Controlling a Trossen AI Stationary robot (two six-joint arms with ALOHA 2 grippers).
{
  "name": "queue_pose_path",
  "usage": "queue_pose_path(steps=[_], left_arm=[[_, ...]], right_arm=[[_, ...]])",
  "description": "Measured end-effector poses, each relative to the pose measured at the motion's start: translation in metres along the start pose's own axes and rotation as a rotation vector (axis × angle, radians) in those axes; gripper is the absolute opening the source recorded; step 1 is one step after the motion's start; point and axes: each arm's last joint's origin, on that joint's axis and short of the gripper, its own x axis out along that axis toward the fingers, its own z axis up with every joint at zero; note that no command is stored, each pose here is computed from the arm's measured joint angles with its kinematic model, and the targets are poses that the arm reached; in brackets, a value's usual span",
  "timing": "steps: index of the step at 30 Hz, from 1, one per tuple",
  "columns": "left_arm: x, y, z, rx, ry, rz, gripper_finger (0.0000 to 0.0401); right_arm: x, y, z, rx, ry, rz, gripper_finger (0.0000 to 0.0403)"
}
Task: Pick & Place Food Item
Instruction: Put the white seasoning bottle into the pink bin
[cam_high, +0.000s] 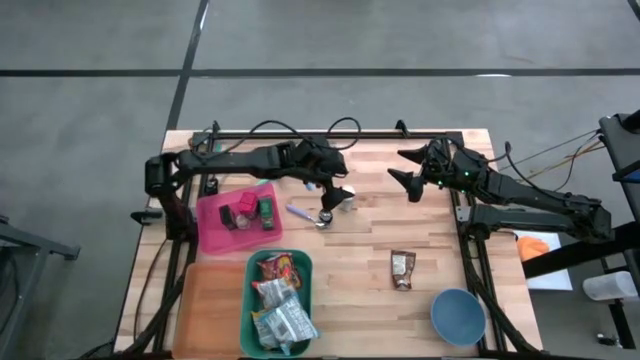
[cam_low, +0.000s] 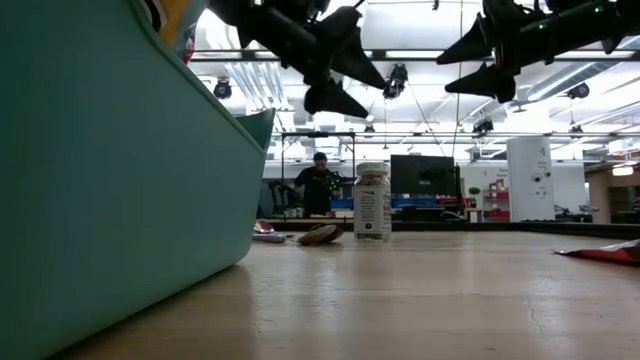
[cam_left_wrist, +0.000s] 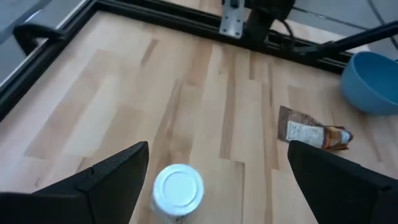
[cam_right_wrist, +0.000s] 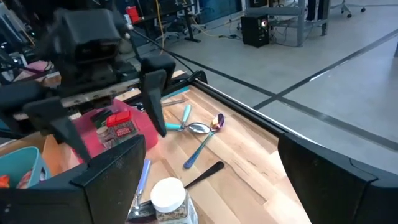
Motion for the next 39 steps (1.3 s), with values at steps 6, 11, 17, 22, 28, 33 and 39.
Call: queue_pose_path(steps=[6,11,17,22,28,33,39], left_arm=[[0.015,-0.004,-0.007,0.022,0.037,0.021,0.0388],[0.028,-0.003,-0.015,-0.010,0.067,0.038,0.0388],[0.044,0.001,-0.022,-0.083,0.099,0.073,0.0388],[0.055,0.004,-0.029,-0.091,0.124,0.085,0.0388],[0.060,0.006,-0.032,-0.098,0.124,0.116,0.0388],[0.066,0.009,-0.037,-0.152,0.136,0.148,0.0388],[0.076,0.012,-0.046,-0.230,0.165,0.163,0.0388]], right_arm=[[0.001,0.000,-0.001,0.000,0.005,-0.001,0.0364],[0.001,0.000,-0.001,0.000,0.005,-0.001,0.0364],[0.001,0.000,-0.001,0.000,0.008,-0.002,0.0364],[0.002,0.000,-0.001,-0.001,0.011,-0.003,0.0364],[0.002,0.000,-0.001,-0.001,0.011,-0.003,0.0364],[0.002,0.000,-0.001,-0.001,0.012,-0.003,0.0364],[0.002,0.000,-0.001,-0.001,0.012,-0.004,0.0364]])
